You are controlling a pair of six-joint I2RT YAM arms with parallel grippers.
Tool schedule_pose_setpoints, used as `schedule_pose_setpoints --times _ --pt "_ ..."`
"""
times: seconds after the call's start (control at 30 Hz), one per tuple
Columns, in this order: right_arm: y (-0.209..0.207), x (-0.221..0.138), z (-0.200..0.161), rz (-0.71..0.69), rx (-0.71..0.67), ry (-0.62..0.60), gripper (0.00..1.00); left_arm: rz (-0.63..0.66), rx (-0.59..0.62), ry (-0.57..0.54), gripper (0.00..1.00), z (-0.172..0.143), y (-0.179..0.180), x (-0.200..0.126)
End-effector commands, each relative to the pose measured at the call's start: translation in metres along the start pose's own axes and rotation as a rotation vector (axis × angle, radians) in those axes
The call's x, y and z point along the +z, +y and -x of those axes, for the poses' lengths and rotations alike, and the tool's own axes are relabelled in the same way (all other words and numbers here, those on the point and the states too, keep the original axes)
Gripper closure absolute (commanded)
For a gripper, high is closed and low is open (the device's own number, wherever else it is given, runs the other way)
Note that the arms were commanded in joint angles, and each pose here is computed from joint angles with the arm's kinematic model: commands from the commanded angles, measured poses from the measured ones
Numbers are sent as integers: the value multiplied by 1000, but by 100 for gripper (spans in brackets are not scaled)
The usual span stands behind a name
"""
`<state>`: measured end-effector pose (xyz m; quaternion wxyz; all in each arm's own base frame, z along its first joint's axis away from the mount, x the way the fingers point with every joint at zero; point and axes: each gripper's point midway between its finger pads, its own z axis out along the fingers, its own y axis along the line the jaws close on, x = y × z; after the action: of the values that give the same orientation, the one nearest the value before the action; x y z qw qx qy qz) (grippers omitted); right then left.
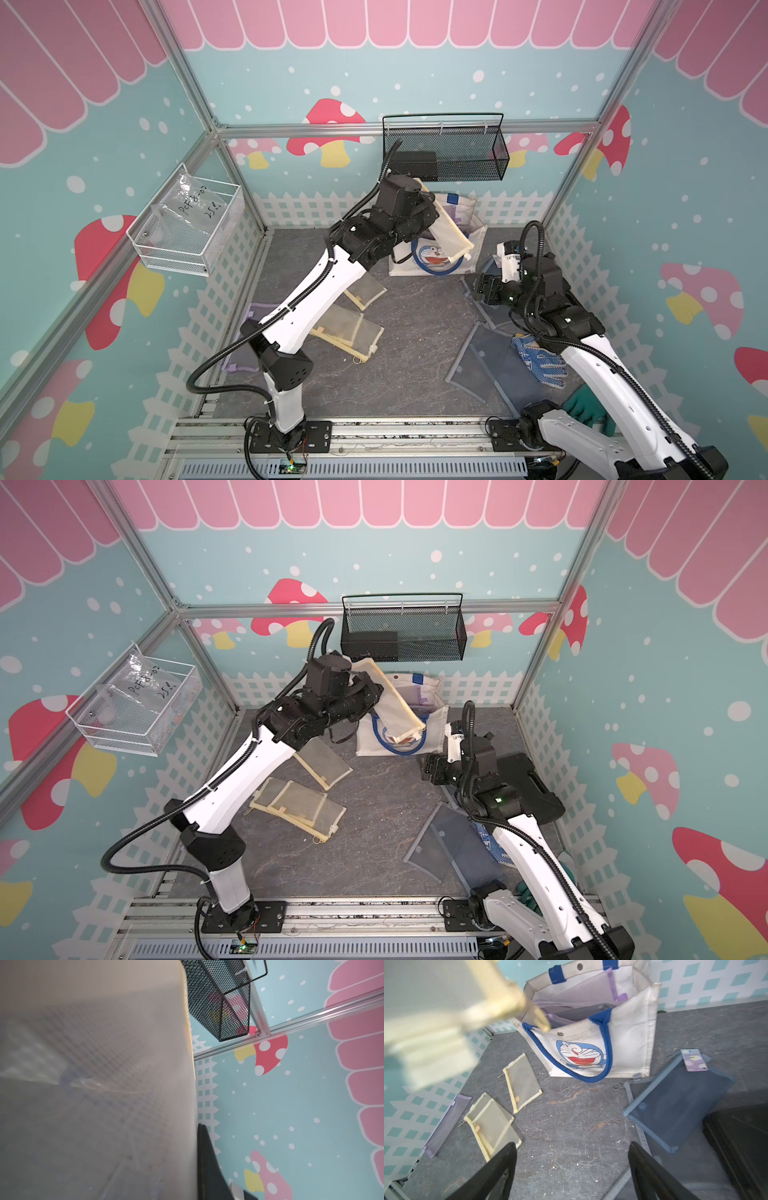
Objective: Put the pencil pouch into the canvas bag
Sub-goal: Place the pencil pouch in the canvas bag.
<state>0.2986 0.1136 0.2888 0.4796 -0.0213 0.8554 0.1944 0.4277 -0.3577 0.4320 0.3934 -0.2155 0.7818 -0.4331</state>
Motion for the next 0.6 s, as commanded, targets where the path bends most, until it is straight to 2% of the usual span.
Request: schedule_pose_setpoints --times 0.0,0.2,0.4,0.57 --pt "-21 -26 0 -124 -27 -6 14 36 -146 -71 100 5 5 23" --pt "-24 -48 2 -153 -42 -36 14 147 -333 -177 100 1 48 66" --pt "-21 -51 5 -140 -81 -34 14 91 -375 -274 100 18 53 93" --pt "-21 -56 15 -158 -149 -38 14 126 -444 -310 100 31 76 105"
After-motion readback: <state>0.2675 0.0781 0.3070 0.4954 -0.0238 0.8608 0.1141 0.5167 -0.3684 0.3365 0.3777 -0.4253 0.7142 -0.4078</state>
